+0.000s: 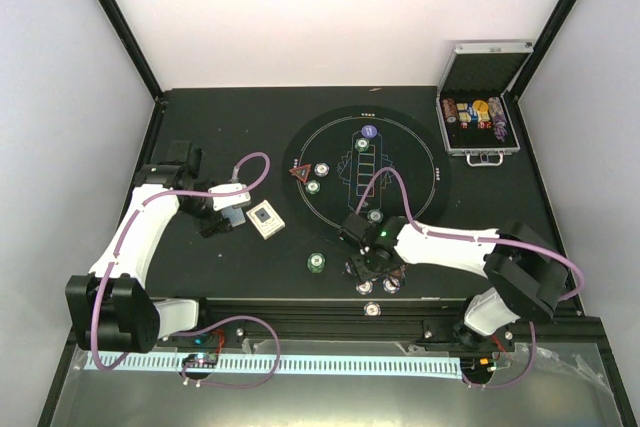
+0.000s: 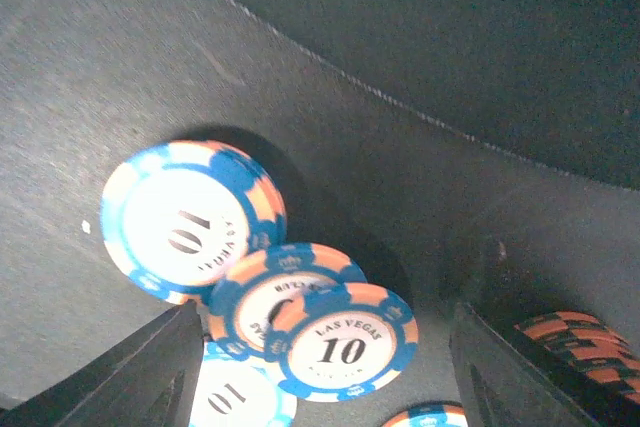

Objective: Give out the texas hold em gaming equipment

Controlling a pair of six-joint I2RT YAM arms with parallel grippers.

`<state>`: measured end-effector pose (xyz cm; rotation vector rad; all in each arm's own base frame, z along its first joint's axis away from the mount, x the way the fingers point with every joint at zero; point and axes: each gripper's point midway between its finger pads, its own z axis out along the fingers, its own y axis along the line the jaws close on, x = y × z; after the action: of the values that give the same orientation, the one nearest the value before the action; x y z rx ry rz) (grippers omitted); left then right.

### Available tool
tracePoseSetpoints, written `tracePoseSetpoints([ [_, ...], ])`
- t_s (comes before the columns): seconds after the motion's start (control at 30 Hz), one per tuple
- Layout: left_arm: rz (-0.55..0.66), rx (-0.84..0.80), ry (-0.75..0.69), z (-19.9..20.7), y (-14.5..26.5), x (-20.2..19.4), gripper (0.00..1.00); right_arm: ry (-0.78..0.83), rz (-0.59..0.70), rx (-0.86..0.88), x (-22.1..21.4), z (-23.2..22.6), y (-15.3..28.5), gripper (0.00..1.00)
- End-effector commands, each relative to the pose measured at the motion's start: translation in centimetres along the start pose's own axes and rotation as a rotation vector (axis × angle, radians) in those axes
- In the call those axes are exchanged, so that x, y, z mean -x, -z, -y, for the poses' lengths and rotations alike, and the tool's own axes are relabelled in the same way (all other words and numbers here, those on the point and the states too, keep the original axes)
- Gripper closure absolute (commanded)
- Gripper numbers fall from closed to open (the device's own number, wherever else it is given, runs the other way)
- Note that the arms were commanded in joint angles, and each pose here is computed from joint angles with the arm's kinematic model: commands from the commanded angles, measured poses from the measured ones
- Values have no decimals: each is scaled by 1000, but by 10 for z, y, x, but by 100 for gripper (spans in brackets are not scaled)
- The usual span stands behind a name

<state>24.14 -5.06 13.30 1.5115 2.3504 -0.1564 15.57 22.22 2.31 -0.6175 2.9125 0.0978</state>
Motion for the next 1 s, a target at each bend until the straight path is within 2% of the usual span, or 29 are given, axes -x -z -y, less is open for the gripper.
tracePoseSetpoints([
  [0.0,15,33,-21,-3,12,3,98,24,-3,26,-4,-4,-2,29],
  [0.17,15,31,-19,-3,12,3,98,45,-20,27,-5,-5,-6,28],
  [0.27,12,33,-18,-3,12,3,99,51,-22,30,-4,-7,-8,31],
  [0.67,9,39,-18,-5,12,2,98,65,-20,44,2,-13,-7,59],
  [0.97,13,37,-17,-4,11,3,98,65,11,38,10,-13,4,74],
])
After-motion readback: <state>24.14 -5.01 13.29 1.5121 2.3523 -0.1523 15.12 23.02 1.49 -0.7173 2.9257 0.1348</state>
